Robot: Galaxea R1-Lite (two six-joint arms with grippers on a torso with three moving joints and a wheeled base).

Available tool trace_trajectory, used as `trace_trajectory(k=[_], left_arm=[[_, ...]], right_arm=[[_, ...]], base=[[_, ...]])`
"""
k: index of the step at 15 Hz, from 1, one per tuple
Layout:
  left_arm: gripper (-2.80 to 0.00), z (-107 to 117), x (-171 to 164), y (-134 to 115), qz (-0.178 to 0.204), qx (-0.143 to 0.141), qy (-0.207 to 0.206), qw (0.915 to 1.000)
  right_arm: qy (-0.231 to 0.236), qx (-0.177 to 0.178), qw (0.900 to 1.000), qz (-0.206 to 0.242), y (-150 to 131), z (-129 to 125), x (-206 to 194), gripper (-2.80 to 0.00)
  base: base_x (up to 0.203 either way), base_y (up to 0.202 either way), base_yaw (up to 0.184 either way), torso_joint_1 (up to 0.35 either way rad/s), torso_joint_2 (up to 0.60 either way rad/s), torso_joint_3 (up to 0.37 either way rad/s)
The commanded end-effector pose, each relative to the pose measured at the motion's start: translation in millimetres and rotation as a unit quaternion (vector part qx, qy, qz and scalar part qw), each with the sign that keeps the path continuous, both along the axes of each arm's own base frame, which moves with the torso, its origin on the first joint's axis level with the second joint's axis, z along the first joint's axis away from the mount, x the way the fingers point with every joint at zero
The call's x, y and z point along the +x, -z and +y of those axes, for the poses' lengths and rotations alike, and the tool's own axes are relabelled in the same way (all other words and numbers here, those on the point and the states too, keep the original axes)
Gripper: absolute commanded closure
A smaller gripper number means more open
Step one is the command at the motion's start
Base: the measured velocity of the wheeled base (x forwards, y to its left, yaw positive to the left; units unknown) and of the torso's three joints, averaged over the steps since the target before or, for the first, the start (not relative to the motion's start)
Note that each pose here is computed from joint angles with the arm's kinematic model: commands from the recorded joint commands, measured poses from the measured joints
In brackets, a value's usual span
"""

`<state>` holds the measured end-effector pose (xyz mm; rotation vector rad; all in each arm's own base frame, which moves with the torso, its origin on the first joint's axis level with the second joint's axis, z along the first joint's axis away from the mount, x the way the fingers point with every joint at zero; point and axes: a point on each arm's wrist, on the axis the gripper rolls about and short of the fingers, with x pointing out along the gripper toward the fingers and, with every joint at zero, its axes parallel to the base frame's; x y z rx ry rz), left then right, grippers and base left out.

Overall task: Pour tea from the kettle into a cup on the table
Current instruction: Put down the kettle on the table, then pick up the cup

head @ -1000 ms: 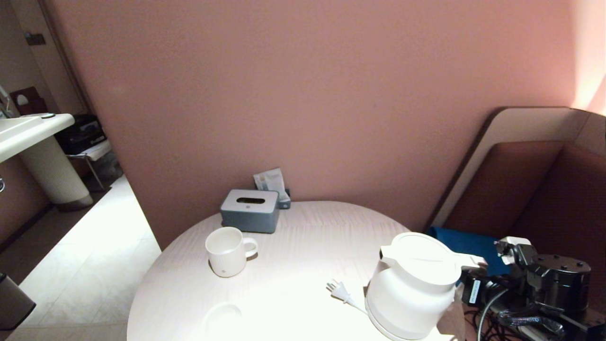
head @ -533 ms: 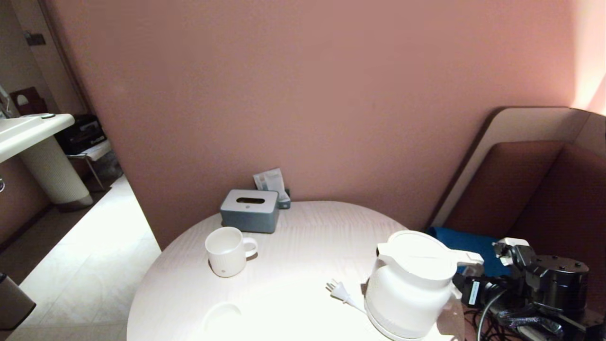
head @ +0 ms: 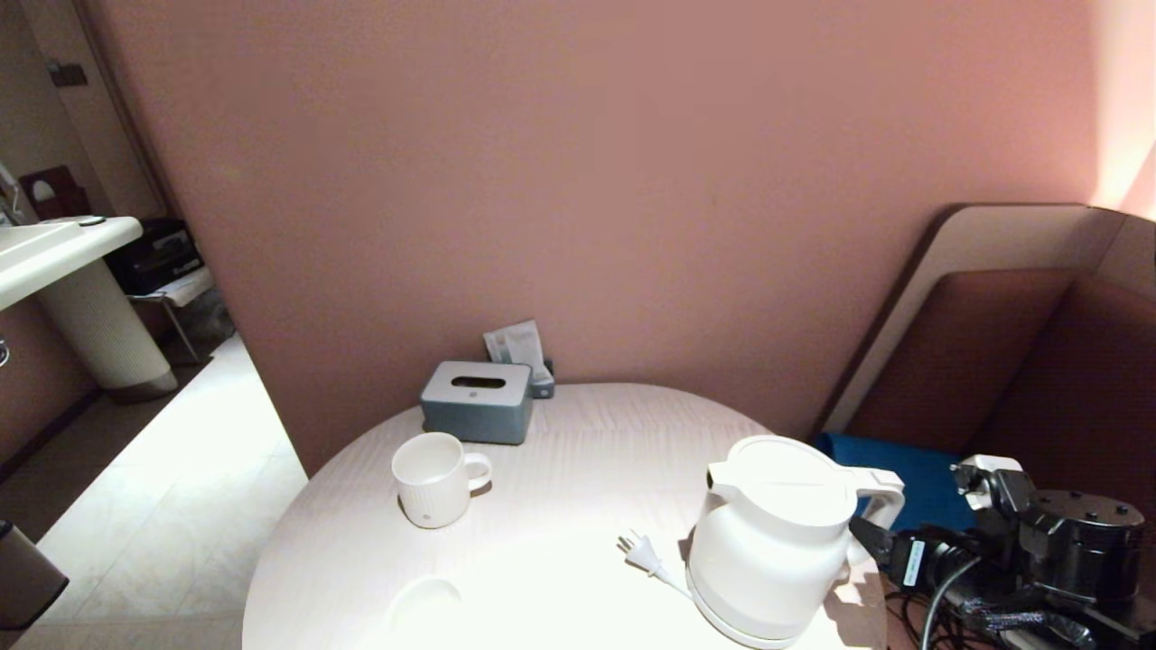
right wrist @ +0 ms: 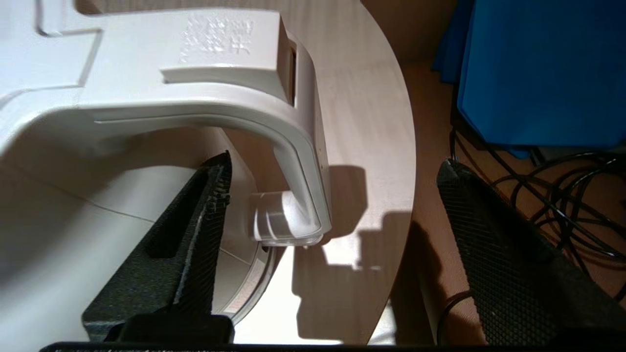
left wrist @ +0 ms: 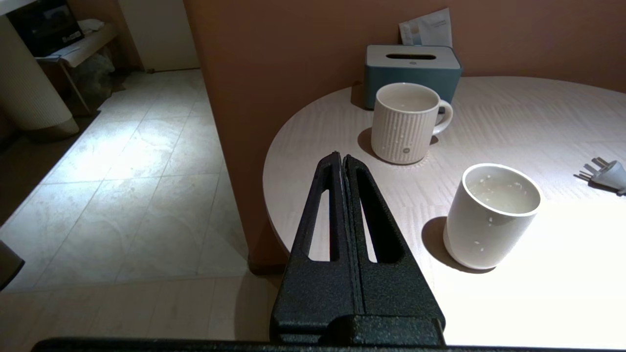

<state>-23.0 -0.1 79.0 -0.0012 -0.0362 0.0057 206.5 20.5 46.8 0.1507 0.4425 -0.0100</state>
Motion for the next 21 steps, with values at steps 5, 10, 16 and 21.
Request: trace_trajectory(k=[5, 10, 16, 21], left_arm=[[0.00, 0.0, 0.1, -0.1, 0.000, 0.000, -0.001, 1.0000], [0.00, 0.0, 0.1, -0.1, 0.000, 0.000, -0.001, 1.0000], [0.00, 0.0, 0.1, -0.2, 0.000, 0.000, -0.001, 1.0000], [0.00, 0.0, 0.1, -0.1, 0.000, 0.000, -0.001, 1.0000]], right_arm=[[-0.007, -0.005, 1.000, -0.017, -20.0, -1.0, -14.2, -2.80], [-0.019, -0.026, 0.999, -0.033, -41.3, -3.0, -36.7, -2.80], [-0.022, -0.041, 0.998, -0.041, -87.9, -8.5, -84.3, -2.80], [0.035, -0.060, 0.996, -0.058, -133.2, -19.1, -153.8, -2.80]], base=[[0.000, 0.000, 0.000, 0.000, 0.00, 0.000], [0.000, 0.000, 0.000, 0.000, 0.00, 0.000], [0.000, 0.000, 0.000, 0.000, 0.00, 0.000], [0.000, 0.000, 0.000, 0.000, 0.00, 0.000]])
